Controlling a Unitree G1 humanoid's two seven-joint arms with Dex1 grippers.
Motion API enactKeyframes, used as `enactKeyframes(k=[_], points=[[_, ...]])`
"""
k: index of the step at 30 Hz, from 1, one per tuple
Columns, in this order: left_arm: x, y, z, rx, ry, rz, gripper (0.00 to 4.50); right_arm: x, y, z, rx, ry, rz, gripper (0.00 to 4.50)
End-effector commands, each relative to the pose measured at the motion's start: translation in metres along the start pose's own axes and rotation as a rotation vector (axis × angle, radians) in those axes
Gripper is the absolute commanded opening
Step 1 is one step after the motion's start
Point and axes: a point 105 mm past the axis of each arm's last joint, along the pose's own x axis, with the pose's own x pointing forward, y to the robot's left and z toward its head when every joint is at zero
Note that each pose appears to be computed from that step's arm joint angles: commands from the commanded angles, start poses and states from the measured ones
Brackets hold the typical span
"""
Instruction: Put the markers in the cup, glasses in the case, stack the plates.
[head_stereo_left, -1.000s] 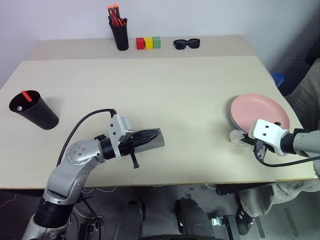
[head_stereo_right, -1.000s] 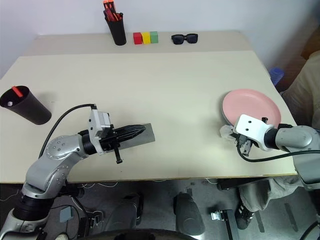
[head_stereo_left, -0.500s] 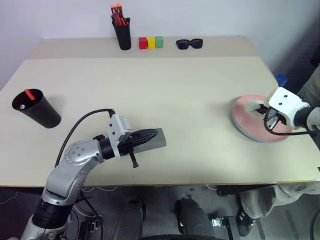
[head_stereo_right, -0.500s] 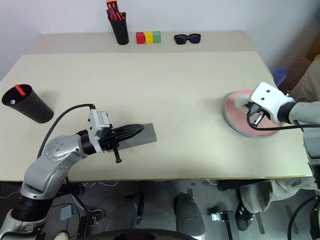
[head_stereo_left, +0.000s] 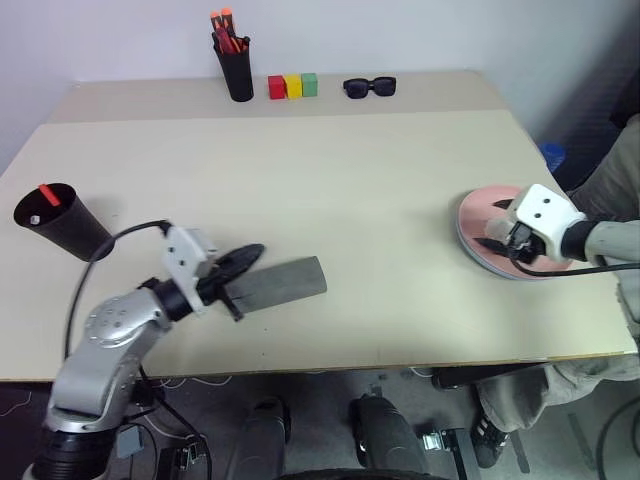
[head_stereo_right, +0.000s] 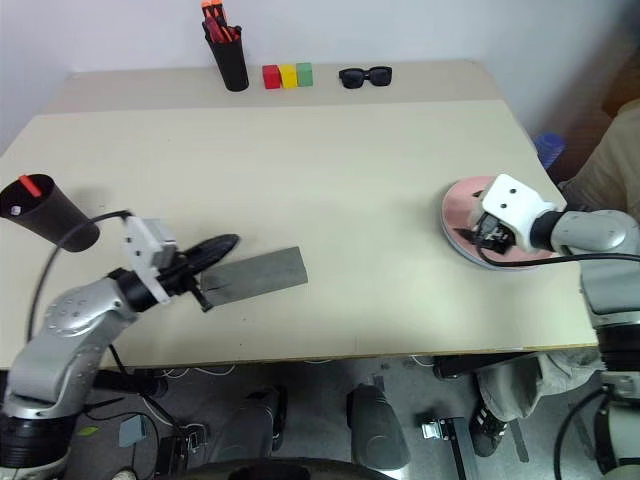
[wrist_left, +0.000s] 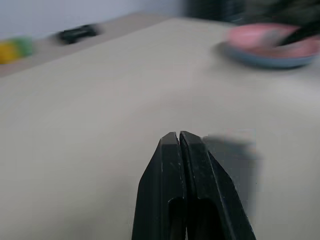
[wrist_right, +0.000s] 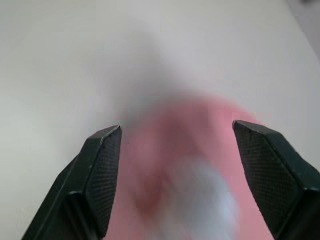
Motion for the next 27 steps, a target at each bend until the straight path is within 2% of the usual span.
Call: enactKeyframes(k=[1,7,14,27], points=[[-0.027,0.032,0.001,0.053,-0.003,0.173,0.00,-0.002,-0.004,0.040,0.082,-0.196,-0.004,3.56],[-0.055,0.042,-0.013,0.045,0.051,0.270,0.00,0.011,0.012,0.043,0.177,-0.266,0.064,3.56],[-0.053,0.034,-0.014,0.025,0.042,0.280,0.00,0.016,0.006,0.033,0.226,-0.262,0.060,3.56],[-0.055,0.023,-0.024,-0.001,0.065,0.278,0.00,0.022,0.015,0.026,0.227,-0.231,0.084,3.56]])
